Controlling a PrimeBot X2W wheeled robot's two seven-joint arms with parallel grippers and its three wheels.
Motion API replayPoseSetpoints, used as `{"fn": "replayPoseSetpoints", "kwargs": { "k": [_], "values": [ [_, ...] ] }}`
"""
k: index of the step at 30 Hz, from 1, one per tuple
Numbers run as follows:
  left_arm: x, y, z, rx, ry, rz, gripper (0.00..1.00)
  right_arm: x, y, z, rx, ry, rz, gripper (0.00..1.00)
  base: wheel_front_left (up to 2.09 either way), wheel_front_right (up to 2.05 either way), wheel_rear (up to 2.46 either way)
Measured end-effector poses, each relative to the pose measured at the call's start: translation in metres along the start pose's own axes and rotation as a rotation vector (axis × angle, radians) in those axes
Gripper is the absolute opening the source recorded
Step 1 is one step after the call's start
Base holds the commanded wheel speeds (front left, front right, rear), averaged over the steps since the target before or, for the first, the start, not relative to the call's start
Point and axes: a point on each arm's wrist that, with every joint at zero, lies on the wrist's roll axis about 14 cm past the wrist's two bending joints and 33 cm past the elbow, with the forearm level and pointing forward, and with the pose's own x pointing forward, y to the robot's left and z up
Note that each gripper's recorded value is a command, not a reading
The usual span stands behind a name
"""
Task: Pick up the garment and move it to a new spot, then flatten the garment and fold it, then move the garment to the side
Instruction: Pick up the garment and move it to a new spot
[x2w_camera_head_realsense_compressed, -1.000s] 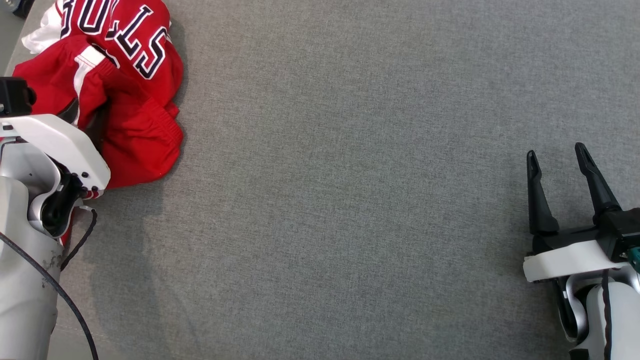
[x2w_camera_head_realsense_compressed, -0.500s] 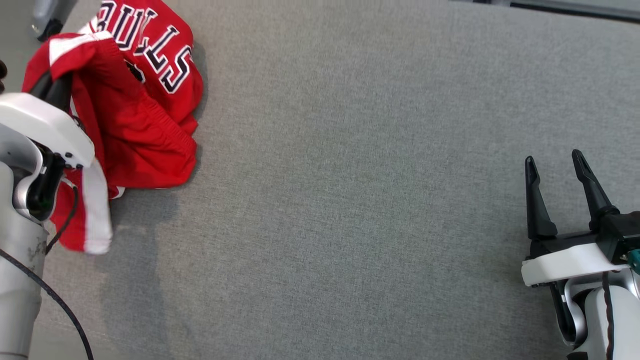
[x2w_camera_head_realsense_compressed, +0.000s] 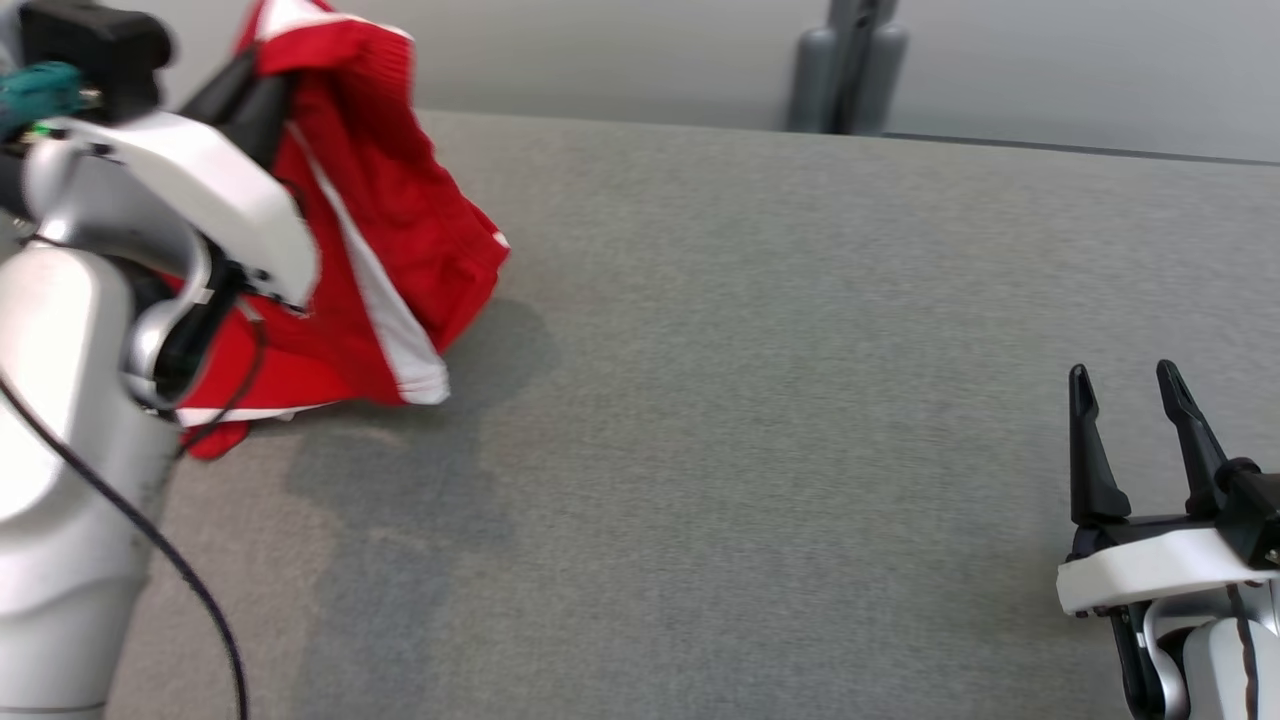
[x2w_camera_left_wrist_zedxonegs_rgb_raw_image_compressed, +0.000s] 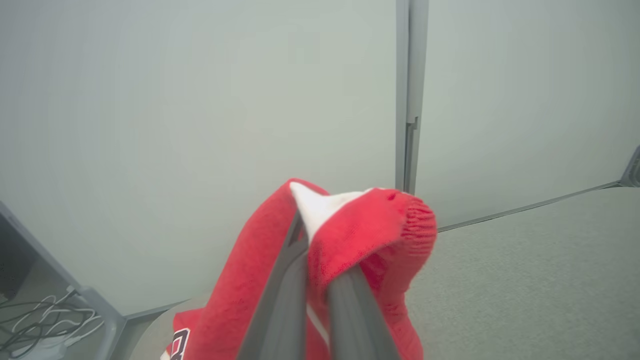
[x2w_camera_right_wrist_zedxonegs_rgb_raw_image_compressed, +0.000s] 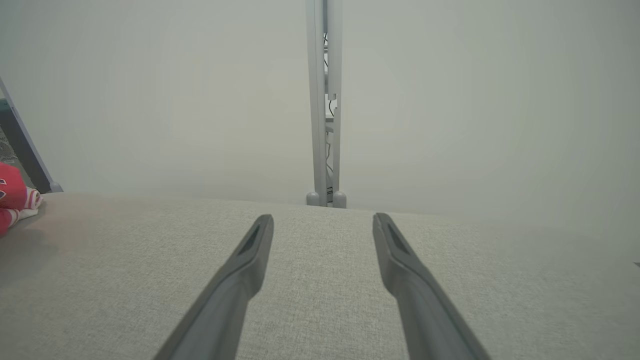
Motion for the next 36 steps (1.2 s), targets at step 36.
{"fn": "replayPoseSetpoints", "kwargs": {
  "k": [36],
  "values": [
    [-0.002, -0.418, -0.141, -0.181, 0.293, -0.972, 0.0, -0.11, -0.125, 0.009, 0.002, 0.033, -0.411, 1.0, 0.0, 0.0, 0.0]
  ]
}}
